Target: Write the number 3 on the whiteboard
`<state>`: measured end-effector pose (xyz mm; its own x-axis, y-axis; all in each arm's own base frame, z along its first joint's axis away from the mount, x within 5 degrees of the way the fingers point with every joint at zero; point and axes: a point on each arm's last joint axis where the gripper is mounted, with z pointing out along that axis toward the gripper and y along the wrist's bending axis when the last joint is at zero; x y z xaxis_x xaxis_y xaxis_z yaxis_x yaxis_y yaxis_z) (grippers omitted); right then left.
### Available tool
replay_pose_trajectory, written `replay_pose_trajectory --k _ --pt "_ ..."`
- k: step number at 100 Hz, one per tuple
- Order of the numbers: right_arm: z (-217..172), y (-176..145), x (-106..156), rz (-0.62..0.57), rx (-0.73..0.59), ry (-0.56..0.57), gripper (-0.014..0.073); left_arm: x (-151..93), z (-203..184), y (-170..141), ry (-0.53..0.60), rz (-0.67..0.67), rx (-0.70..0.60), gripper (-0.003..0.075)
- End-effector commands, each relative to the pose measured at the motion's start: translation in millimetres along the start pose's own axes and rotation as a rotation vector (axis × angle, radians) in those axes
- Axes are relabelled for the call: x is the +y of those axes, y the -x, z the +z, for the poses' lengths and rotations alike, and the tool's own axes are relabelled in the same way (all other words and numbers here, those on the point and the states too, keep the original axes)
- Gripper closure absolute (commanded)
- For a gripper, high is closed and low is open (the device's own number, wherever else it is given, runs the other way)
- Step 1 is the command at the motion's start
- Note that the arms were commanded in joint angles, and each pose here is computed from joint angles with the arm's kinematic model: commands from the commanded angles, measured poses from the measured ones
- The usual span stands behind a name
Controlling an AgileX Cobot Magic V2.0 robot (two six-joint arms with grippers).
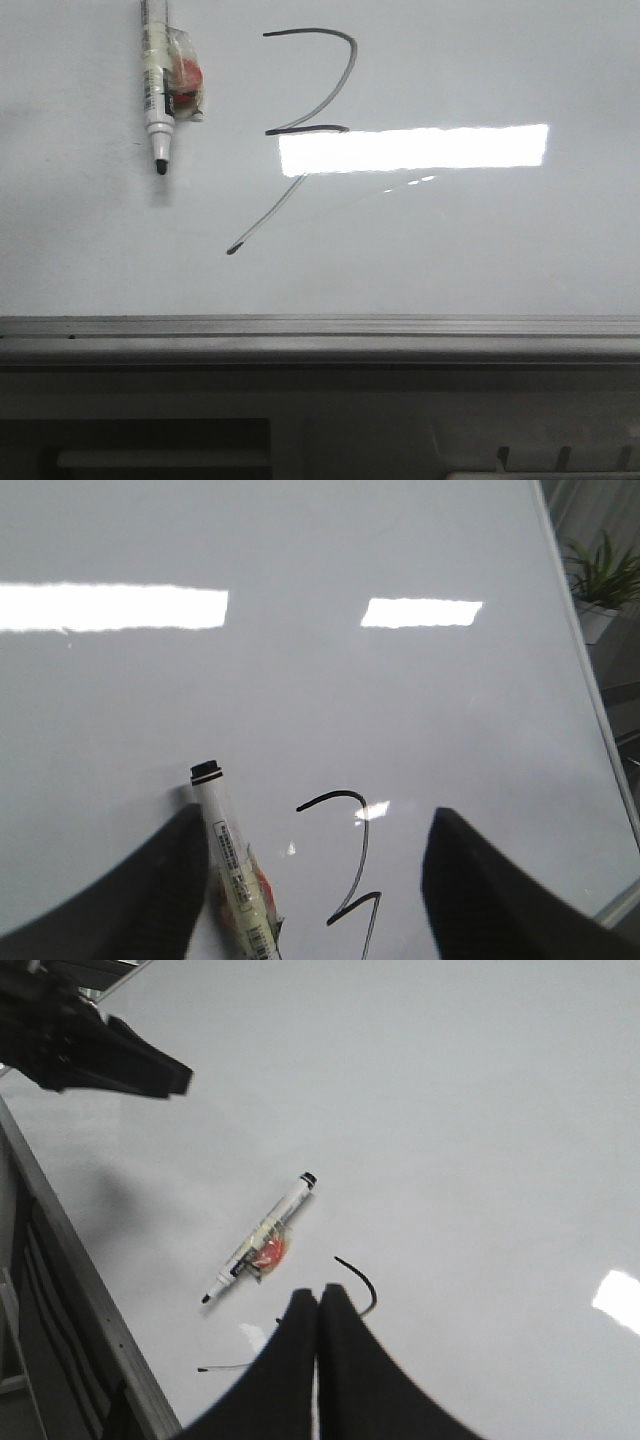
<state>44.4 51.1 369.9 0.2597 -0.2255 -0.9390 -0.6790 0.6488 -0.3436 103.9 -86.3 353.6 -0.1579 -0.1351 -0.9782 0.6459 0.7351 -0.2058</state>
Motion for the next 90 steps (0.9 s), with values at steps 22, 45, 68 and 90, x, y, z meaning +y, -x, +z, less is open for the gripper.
replay_pose_trajectory --k 22,45,68,90 --pt "-25 -47 13 -0.035 -0.146 -0.142 0.0656 -2 -59 -28 -0.032 0.103 -0.118 0.0741" --pt "-21 -70 21 -0.030 -0.095 -0.122 0.0656 0 -68 -40 -0.036 0.104 -0.138 0.0741" --pt "-20 -77 23 -0.029 -0.074 -0.113 0.0656 0 -68 -40 -0.036 0.104 -0.138 0.0741" --pt "-20 -77 23 -0.029 -0.075 -0.114 0.0656 0 -68 -40 -0.036 0.104 -0.138 0.0741"
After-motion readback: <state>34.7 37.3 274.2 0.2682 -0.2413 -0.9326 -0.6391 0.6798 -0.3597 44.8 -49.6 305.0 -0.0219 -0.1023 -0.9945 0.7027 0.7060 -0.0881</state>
